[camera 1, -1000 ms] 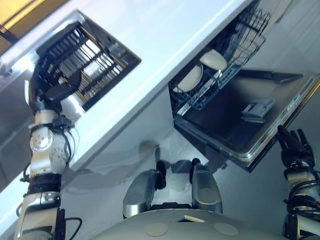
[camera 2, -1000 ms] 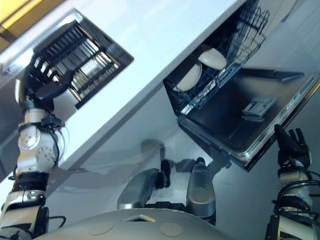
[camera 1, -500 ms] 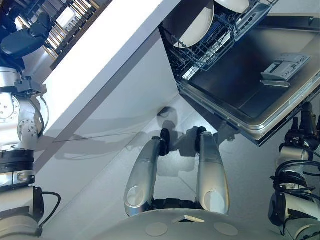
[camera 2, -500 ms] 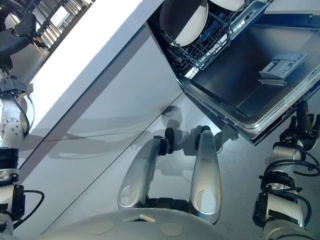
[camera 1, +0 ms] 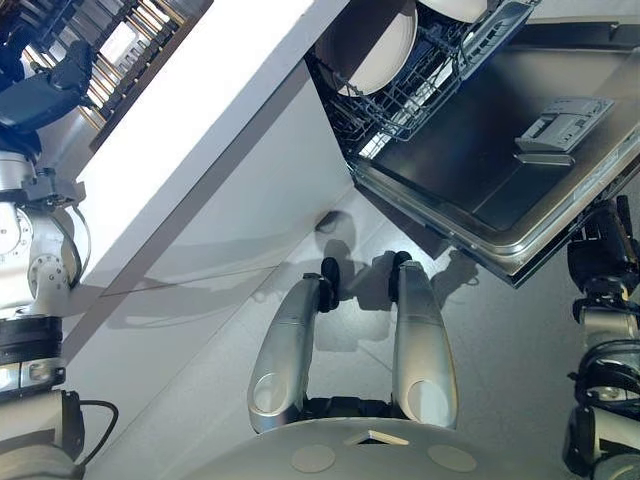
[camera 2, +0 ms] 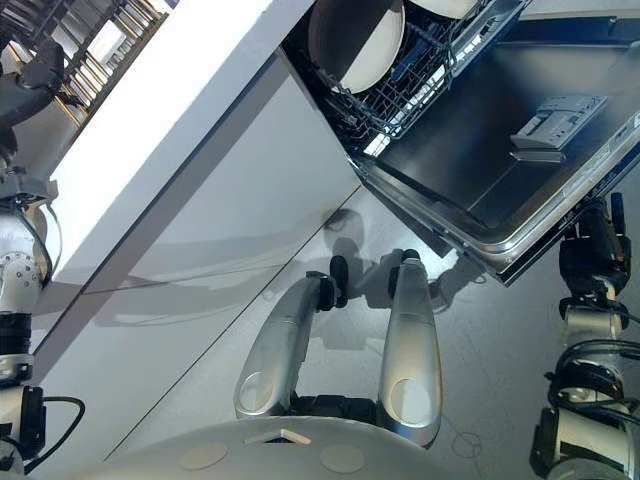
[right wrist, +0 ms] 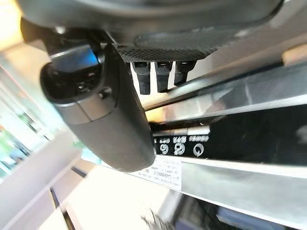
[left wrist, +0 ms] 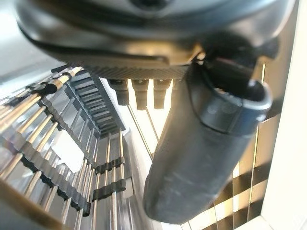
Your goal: Pick up plates and place into dishwasher.
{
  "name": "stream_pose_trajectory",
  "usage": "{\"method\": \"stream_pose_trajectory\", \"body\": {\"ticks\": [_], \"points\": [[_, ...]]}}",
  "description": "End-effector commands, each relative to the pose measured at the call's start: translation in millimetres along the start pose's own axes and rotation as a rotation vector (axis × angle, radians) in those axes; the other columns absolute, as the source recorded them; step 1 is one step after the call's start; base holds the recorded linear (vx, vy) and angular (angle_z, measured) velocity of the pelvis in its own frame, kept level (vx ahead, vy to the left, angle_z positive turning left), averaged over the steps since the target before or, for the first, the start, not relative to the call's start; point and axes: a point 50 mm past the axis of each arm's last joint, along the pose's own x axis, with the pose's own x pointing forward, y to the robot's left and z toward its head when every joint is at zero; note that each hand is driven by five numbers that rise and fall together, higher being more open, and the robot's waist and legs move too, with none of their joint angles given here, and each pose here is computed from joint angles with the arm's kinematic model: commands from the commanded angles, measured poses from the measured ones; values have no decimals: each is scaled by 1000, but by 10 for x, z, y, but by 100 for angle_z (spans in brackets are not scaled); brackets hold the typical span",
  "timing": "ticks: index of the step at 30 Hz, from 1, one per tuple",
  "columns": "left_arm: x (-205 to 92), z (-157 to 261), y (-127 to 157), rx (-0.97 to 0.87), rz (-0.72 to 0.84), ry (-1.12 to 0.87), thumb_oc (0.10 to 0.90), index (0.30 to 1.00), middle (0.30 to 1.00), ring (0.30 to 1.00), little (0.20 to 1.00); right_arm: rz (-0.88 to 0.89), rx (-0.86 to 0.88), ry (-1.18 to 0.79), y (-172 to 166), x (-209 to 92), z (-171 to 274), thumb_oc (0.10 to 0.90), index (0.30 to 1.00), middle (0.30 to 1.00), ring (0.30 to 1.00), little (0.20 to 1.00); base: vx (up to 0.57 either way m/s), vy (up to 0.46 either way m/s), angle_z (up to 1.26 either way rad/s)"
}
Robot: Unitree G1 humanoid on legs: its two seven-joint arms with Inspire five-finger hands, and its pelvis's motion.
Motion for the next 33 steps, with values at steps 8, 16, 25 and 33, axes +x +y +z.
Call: {"method": "stream_pose_trajectory", "body": {"ticks": [8, 16, 25, 33], "points": [[-197, -212, -618, -190, -11, -57, 800, 900, 900, 900, 900, 1895, 680, 632, 3598, -1250, -880, 800, 900, 900, 900, 900, 2, 54, -38], [-94, -295, -595, -222, -12, -26, 800, 900, 900, 900, 900, 2173, 577, 459, 3864, -1702, -675, 800, 900, 900, 900, 900, 35, 56, 18], [-524, -473, -316, -216, 42, 17, 800, 900, 900, 900, 900, 771, -184, 172, 2117, -230, -1271, 800, 900, 900, 900, 900, 50, 48, 42], [-859, -526, -122, -196, 102, 54, 800, 900, 900, 900, 900, 293, -786, 242, 411, -483, -1174, 800, 900, 900, 900, 900, 11, -11, -7]]}}
